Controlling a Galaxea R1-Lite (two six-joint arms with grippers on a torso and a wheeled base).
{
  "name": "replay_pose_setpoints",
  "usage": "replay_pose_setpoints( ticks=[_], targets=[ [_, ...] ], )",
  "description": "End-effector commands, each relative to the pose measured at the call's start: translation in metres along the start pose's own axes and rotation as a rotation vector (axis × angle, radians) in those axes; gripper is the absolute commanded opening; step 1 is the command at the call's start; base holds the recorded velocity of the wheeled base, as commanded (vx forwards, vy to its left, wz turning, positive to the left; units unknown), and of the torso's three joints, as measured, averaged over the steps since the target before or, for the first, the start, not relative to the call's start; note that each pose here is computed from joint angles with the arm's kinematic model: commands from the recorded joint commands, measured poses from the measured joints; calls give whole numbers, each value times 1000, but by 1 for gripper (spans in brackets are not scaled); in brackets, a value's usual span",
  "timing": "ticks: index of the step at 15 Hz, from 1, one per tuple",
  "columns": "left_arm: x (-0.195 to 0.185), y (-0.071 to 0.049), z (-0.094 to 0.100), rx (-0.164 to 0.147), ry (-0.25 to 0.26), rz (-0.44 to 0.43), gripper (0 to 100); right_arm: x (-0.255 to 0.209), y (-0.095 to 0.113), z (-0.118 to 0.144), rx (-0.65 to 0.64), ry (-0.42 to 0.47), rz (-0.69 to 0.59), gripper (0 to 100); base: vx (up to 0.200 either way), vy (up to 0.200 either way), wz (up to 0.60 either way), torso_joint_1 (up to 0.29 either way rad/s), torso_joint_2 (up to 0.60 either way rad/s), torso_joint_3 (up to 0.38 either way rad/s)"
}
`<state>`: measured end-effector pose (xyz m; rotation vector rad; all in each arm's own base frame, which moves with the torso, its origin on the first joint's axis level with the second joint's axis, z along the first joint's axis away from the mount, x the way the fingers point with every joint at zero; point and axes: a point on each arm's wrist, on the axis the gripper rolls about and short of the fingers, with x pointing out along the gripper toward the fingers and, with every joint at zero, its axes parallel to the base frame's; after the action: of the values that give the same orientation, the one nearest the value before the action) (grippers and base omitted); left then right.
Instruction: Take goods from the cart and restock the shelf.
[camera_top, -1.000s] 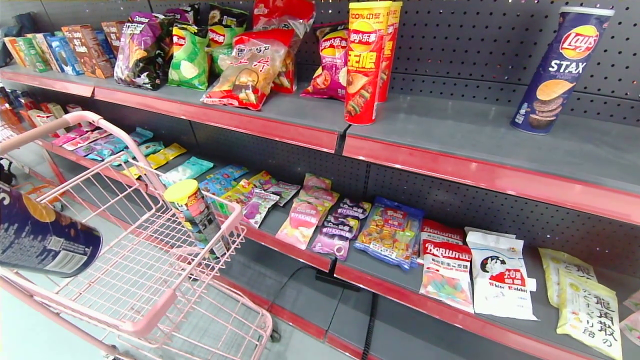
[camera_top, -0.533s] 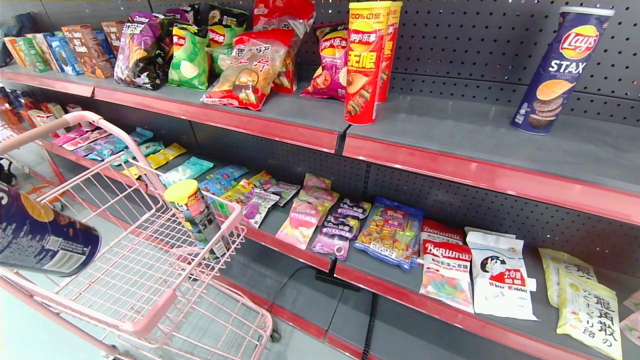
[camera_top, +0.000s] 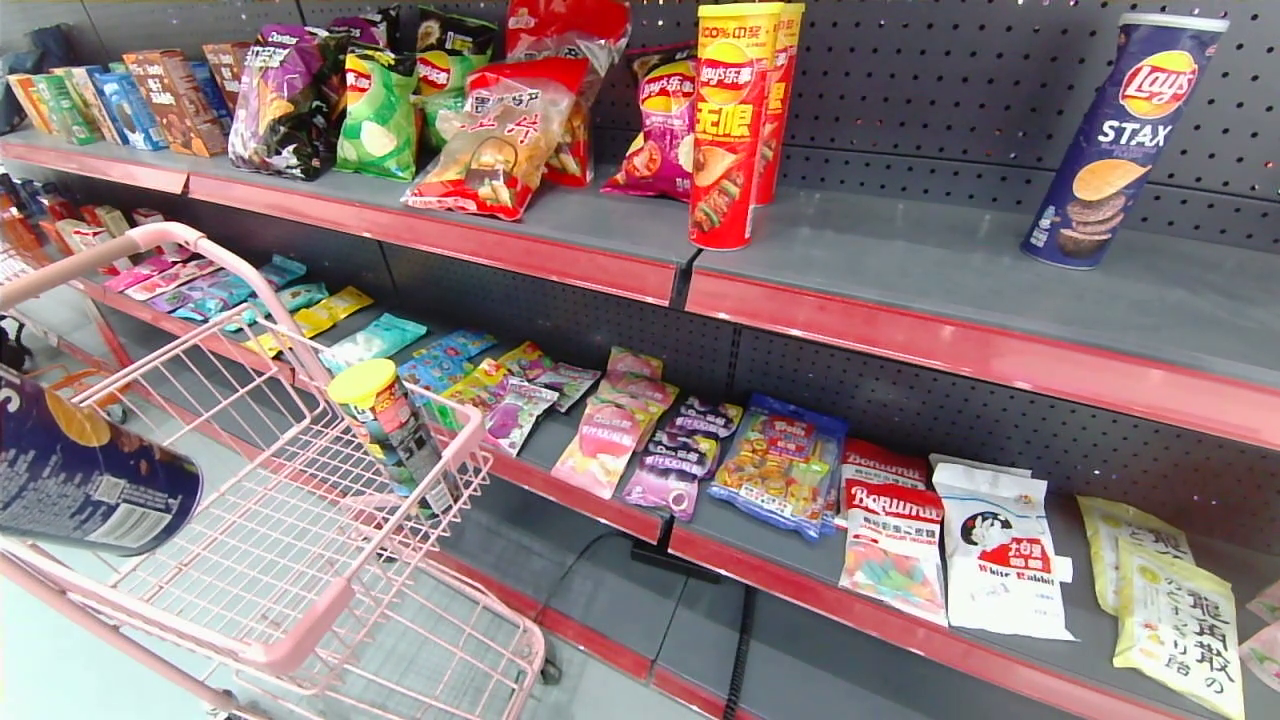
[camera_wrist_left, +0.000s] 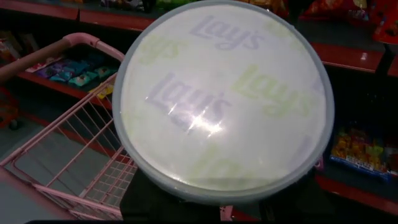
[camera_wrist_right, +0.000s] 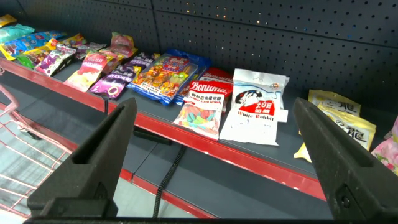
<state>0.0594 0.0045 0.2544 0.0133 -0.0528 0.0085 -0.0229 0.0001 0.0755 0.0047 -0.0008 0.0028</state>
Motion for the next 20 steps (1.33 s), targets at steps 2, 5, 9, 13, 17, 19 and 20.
replay_pose_setpoints(
  ticks=[2,5,9,13,17,19,20],
  targets=[
    [1,0,0,0,1,-2,0,0,0,0,0,1,0,100,0,0,0,0,0,0],
    [0,0,0,0,1,-2,0,0,0,0,0,1,0,100,0,0,0,0,0,0],
    [0,0,0,0,1,-2,0,0,0,0,0,1,0,100,0,0,0,0,0,0],
    [0,-1,0,0,1,-27,0,0,0,0,0,1,0,100,0,0,0,0,0,0],
    [-8,-2,-2,3,-19,-62,0,0,0,0,0,1,0,100,0,0,0,0,0,0],
    [-13,-3,-6,4,-24,-88,0,0,0,0,0,1,0,100,0,0,0,0,0,0],
    [-16,-4,-8,9,-30,-100,0,0,0,0,0,1,0,100,0,0,0,0,0,0]
  ],
)
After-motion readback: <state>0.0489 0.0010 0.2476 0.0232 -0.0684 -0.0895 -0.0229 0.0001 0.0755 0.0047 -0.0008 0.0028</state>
